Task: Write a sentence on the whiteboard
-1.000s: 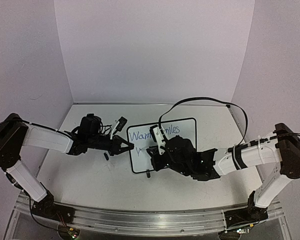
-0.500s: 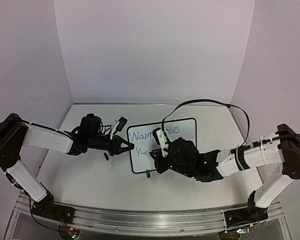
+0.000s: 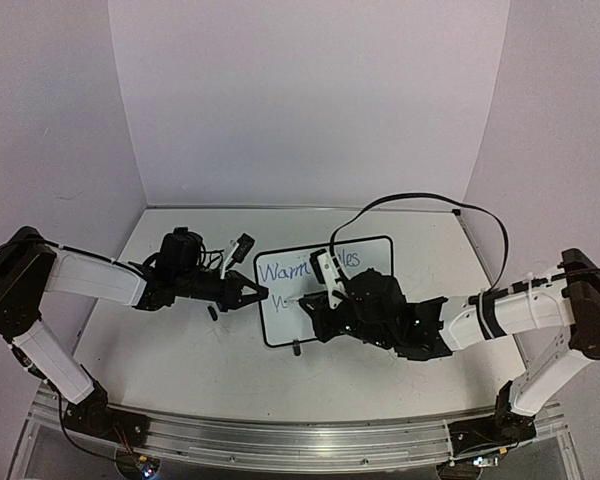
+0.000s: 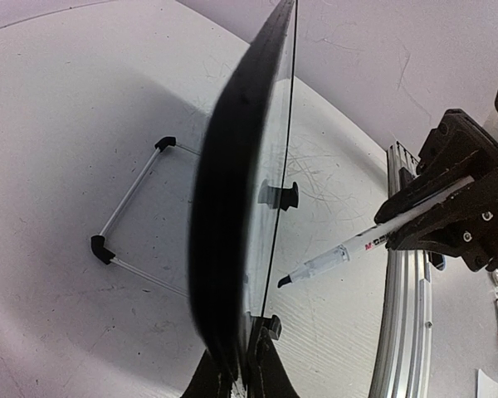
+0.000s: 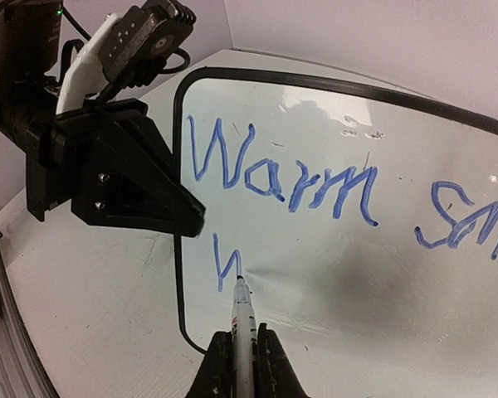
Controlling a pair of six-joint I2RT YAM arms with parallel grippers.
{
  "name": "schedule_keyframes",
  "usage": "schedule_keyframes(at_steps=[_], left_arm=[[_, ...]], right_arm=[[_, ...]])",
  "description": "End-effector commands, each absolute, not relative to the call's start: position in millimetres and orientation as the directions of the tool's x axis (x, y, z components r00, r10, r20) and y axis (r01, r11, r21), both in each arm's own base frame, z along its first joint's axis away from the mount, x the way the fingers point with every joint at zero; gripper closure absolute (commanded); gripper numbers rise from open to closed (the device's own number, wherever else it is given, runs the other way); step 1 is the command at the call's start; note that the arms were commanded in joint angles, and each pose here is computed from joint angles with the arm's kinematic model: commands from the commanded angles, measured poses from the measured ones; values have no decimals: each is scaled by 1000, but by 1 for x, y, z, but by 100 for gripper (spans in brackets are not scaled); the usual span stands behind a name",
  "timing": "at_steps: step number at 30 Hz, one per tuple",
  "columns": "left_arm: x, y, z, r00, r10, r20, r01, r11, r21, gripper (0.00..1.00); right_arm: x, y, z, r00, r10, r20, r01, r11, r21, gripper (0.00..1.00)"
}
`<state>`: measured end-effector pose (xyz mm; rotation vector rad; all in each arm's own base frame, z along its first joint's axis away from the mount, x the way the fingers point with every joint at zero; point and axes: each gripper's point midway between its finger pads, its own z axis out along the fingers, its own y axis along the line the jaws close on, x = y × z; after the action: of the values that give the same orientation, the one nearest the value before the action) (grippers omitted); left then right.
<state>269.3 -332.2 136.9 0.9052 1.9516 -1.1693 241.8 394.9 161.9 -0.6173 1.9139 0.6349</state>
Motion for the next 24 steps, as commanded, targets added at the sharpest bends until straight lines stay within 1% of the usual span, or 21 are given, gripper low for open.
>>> schedule_keyframes(at_steps=[1, 8, 18, 24], left_arm=[[288, -317, 127, -509, 222, -832, 802, 472, -365, 100], [289, -318, 126, -510, 223, -831, 803, 470, -366, 100], [289, -318, 126, -511, 223, -830, 802, 471, -367, 100], [289, -318, 127, -510, 222, -831, 803, 469, -367, 100]], right_arm=[[253, 393, 165, -390, -100, -916, -620, 763, 181, 100], [259, 386, 160, -404, -96, -910, -591, 786, 180, 100], [254, 394, 155, -406, -122, -906, -632, 753, 182, 100], [259, 388, 149, -425, -117, -898, -592, 786, 178, 100]])
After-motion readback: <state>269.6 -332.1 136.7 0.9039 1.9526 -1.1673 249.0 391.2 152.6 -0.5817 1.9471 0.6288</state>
